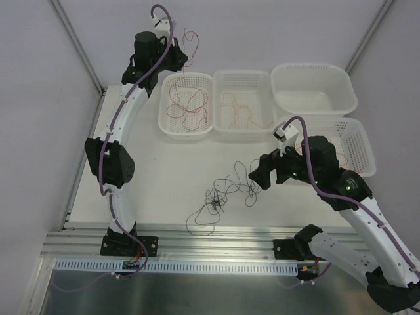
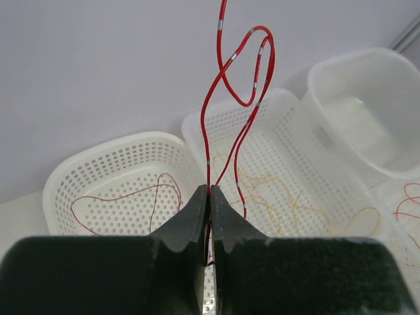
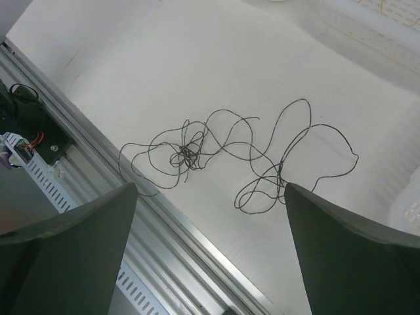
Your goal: Untangle the cables
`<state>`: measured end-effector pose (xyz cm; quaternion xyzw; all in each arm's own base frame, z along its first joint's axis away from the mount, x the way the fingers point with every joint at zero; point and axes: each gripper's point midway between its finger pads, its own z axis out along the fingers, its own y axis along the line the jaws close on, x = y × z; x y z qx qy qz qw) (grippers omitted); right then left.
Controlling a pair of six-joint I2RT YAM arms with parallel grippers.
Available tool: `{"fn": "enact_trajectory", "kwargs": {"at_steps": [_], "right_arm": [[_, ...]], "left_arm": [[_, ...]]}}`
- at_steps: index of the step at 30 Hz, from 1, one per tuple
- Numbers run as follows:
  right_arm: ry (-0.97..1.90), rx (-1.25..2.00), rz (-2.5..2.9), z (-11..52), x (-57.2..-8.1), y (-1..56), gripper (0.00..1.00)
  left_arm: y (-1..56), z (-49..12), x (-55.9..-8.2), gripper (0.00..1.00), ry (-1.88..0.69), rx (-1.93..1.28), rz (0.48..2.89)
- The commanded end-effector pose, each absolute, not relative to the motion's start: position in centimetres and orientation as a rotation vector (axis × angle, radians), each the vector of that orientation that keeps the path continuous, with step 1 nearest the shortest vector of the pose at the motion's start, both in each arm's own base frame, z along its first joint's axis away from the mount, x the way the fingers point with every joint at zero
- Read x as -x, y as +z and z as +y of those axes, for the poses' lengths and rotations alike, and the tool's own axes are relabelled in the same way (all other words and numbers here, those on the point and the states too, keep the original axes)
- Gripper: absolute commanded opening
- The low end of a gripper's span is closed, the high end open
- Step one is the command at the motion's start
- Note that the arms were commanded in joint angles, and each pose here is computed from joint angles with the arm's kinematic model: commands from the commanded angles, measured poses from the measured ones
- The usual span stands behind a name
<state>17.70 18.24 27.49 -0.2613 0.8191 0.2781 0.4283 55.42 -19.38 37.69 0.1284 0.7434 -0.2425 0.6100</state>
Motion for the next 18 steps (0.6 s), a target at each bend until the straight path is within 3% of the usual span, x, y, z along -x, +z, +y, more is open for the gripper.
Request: {"fn": "enact_trajectory", "kwargs": {"at_steps": [1, 3, 7, 11, 14, 18], "right_arm": [[0.635, 0.64, 2.056, 17.4, -17.9, 27.0, 0.99], [0.623, 0.638, 2.073, 17.3, -18.0, 26.5, 0.99], [0.604, 0.634, 2.1, 17.2, -18.3, 25.6, 1.0], [0.593, 0.631, 2.12, 17.3, -18.6, 24.9, 1.0], [0.587, 0.622, 2.153, 17.4, -18.7, 24.1, 1.0], [0.587, 0.614, 2.218, 17.6, -18.8, 22.7, 1.0]], "left_arm": [[34.2, -18.5, -58.9, 0.04, -0.542, -0.22, 1.773], [30.6, -18.2, -60.5, 0.13, -0.534, -0.183, 1.833], [26.5, -17.6, -60.7, 0.61, -0.593, -0.104, 1.927], [26.2, -17.5, -58.0, 0.89, -0.618, -0.101, 1.968], [28.3, -17.1, -55.1, 0.99, -0.634, -0.094, 1.956], [31.5, -16.9, -48.9, 0.99, -0.708, -0.059, 1.936]]}}
